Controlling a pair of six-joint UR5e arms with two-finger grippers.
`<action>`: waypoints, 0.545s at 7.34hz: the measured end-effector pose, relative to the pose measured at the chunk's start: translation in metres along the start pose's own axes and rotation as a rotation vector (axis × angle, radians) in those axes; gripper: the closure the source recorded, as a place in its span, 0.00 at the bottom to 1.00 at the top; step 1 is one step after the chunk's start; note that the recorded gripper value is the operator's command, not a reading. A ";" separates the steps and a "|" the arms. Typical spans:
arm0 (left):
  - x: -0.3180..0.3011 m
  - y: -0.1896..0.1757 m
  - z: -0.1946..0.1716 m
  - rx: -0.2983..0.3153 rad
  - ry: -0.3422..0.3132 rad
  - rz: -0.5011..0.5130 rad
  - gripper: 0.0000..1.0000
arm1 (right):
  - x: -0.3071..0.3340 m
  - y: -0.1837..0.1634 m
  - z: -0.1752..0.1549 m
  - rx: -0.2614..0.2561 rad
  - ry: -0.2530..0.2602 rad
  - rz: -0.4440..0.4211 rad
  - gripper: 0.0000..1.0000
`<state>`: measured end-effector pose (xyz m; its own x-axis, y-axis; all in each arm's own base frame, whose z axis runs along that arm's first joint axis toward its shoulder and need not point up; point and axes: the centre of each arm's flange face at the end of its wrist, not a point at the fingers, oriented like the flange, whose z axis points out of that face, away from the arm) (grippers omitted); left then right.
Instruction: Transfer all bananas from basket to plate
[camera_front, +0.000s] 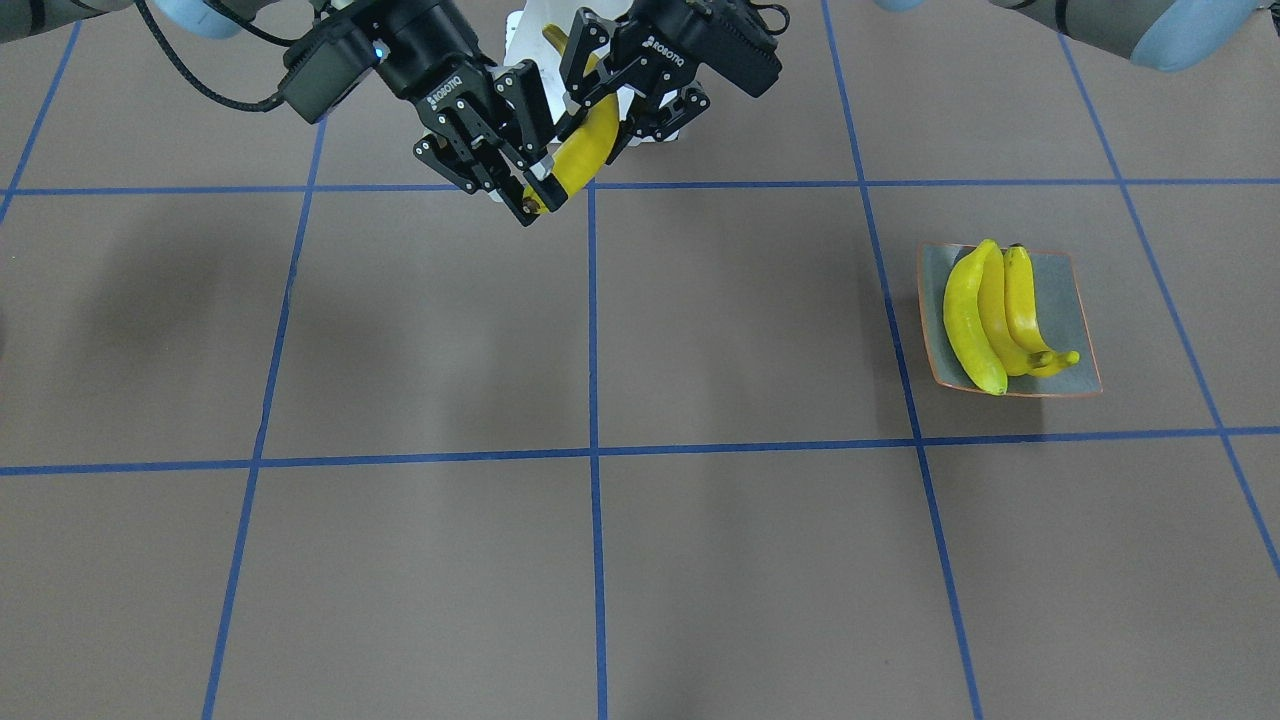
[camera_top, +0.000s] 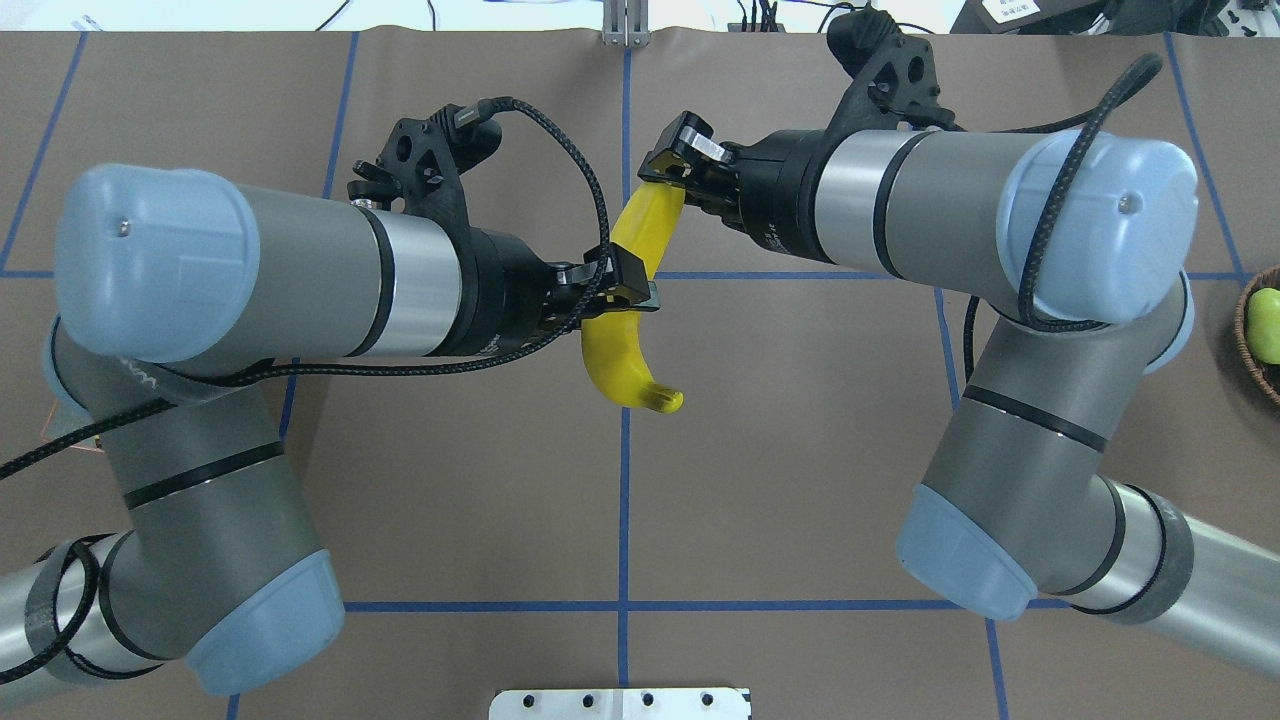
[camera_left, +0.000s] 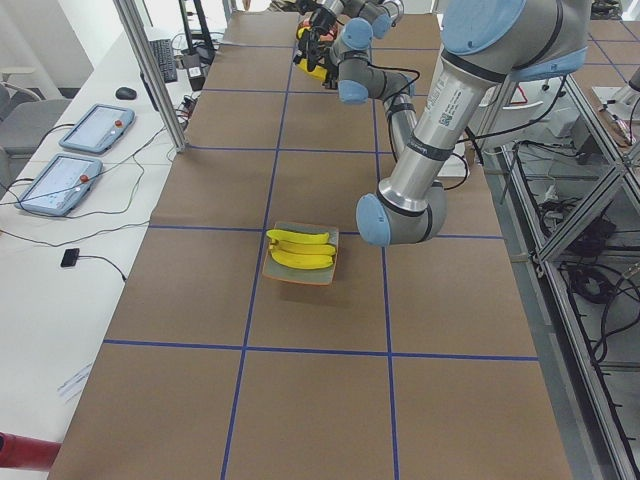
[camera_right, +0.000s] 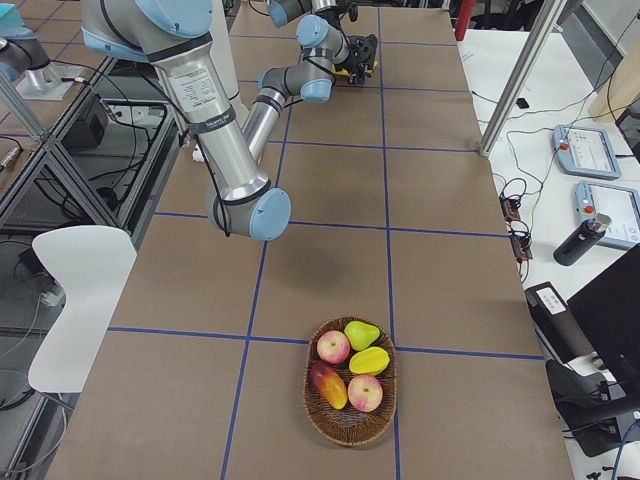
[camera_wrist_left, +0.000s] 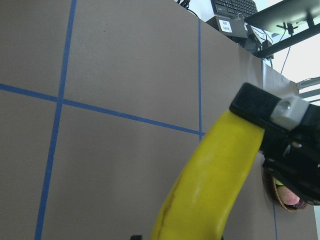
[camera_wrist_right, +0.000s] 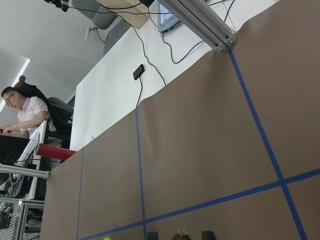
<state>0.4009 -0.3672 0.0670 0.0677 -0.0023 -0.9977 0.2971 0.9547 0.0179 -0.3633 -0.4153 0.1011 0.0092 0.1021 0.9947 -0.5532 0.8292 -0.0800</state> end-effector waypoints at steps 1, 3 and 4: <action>-0.001 0.000 0.000 -0.001 -0.001 -0.001 1.00 | 0.000 0.000 0.000 0.003 -0.001 -0.016 0.00; -0.005 0.000 0.003 -0.002 -0.010 -0.003 1.00 | -0.003 -0.001 -0.008 0.000 -0.013 -0.048 0.00; -0.009 0.000 0.003 -0.002 -0.019 -0.004 1.00 | -0.002 -0.005 -0.012 0.005 -0.013 -0.059 0.00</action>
<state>0.4035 -0.3681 0.0765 0.0844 -0.0119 -0.9964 0.2956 0.9552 0.0137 -0.3508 -0.4126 0.0988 0.0311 0.0455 0.9985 -0.5562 0.8308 -0.0205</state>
